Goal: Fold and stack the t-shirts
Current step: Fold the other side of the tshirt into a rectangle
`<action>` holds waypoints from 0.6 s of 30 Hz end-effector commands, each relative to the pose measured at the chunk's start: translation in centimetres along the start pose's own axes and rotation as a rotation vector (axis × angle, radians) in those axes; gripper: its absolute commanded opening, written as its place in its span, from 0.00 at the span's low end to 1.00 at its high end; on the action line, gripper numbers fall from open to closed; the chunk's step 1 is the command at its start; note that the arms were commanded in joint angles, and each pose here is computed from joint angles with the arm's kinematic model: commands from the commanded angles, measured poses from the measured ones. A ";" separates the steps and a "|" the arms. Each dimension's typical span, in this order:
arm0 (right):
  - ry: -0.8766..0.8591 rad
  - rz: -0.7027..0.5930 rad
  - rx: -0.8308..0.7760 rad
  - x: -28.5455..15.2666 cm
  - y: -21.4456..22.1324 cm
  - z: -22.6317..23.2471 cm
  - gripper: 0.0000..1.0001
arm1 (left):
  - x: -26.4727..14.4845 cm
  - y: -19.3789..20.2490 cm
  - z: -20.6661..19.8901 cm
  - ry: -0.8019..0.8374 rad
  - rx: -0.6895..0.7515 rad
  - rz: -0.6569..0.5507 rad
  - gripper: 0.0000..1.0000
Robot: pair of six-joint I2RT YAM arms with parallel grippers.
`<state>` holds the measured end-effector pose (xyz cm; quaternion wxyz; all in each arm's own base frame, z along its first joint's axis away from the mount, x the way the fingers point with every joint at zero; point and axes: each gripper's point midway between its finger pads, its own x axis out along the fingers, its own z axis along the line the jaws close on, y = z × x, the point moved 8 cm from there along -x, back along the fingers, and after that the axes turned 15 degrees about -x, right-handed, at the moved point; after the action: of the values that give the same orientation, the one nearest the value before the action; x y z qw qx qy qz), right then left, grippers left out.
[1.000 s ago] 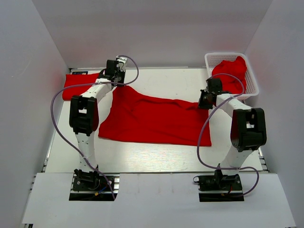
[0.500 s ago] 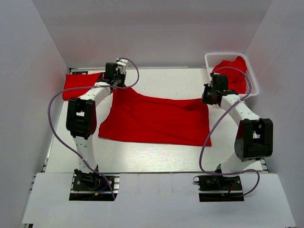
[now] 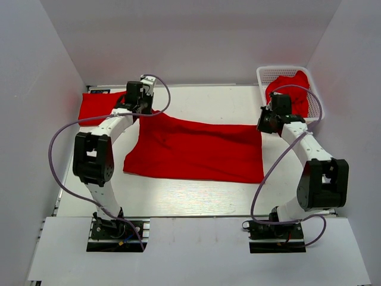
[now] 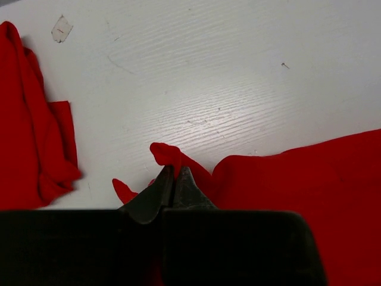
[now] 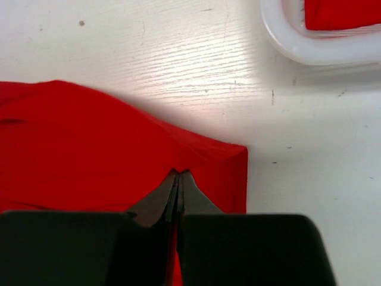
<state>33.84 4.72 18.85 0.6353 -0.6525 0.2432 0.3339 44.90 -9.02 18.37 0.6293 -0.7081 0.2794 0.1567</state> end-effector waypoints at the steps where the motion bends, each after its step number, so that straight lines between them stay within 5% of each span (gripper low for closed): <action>1: 0.035 -0.053 0.002 -2.1 -0.6 -0.6 0.00 | -3.4 -2.5 -0.2 -0.020 -0.017 -0.089 0.01; 18: 0.033 -0.058 0.004 -4.2 0.7 -0.8 0.00 | -9.1 0.7 0.2 -0.096 -0.199 0.011 0.00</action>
<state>31.27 3.81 20.37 0.6386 -0.6552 0.2458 0.3202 39.60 -7.84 21.90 0.5898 -0.7432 0.2542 0.1876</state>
